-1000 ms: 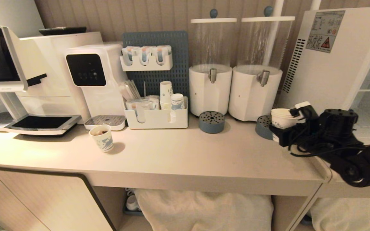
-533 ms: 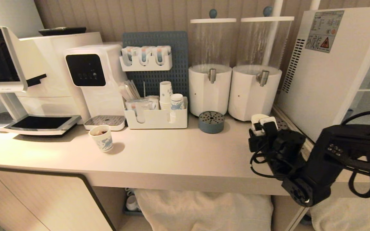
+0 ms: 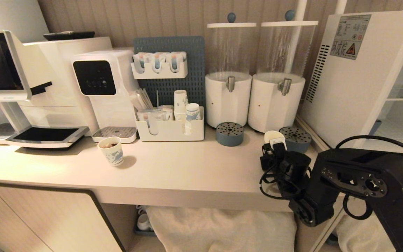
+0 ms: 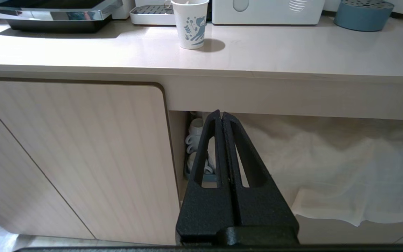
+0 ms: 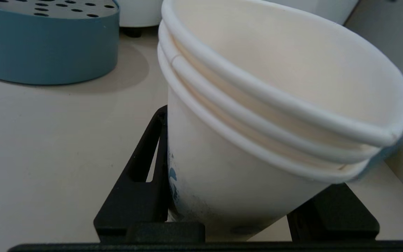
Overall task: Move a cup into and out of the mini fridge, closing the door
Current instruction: Place the paper cup on the table
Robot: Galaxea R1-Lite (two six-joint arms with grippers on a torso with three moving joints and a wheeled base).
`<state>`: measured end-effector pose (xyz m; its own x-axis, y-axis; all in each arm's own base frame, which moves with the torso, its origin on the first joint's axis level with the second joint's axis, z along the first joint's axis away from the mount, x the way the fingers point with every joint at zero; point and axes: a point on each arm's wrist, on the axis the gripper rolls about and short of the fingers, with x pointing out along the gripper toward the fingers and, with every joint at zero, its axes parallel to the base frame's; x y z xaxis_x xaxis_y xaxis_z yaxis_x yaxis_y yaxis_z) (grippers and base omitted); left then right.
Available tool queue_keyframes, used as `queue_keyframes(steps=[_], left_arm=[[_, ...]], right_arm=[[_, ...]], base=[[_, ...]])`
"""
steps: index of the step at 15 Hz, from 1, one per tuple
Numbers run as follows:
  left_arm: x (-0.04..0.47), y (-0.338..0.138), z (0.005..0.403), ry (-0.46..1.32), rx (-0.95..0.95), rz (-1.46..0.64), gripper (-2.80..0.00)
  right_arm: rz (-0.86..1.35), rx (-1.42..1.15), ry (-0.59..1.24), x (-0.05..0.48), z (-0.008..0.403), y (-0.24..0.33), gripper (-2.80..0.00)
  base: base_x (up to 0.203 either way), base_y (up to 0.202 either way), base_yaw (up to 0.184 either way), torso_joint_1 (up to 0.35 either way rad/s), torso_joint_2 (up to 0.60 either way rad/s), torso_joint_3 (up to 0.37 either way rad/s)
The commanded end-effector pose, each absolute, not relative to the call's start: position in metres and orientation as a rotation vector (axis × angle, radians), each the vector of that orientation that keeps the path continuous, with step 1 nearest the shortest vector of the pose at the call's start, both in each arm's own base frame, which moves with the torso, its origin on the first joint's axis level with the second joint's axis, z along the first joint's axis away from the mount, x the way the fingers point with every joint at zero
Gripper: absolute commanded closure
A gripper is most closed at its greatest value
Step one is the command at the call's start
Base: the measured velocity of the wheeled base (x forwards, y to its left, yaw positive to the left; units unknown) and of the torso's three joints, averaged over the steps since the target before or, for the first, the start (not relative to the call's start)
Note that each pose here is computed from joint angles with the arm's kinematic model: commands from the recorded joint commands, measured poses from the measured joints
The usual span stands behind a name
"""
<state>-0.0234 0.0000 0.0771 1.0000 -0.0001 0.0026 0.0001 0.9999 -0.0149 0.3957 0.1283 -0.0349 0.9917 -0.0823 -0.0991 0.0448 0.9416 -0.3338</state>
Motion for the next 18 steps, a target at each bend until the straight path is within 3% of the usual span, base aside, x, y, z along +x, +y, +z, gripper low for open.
queue_keyframes(steps=[1, 11, 12, 13, 18], left_arm=[[-0.024, 0.000, 0.077, -0.005, -0.015, -0.001, 0.00], [-0.024, 0.000, 0.077, -0.005, -0.015, 0.000, 0.00], [-0.024, 0.000, 0.077, -0.003, -0.015, 0.000, 0.00], [-0.024, 0.000, 0.077, -0.005, -0.015, 0.000, 0.00], [-0.024, 0.000, 0.077, -0.003, -0.015, 0.000, 0.00]], right_arm=[[-0.063, -0.368, 0.158, 0.397, -0.052, 0.126, 0.00], [-0.009, -0.351, 0.250, 0.384, -0.042, 0.107, 0.00], [-0.009, -0.354, 0.265, 0.385, -0.044, 0.106, -2.54], [-0.007, -0.354, 0.269, 0.385, -0.044, 0.106, -2.80], [-0.003, -0.343, 0.256, 0.380, -0.029, 0.105, -2.80]], base=[[0.000, 0.000, 0.000, 0.000, 0.00, 0.000], [0.000, 0.000, 0.000, 0.000, 0.00, 0.000], [0.000, 0.000, 0.000, 0.000, 0.00, 0.000], [0.000, 0.000, 0.000, 0.000, 0.00, 0.000], [0.000, 0.000, 0.000, 0.000, 0.00, 0.000]])
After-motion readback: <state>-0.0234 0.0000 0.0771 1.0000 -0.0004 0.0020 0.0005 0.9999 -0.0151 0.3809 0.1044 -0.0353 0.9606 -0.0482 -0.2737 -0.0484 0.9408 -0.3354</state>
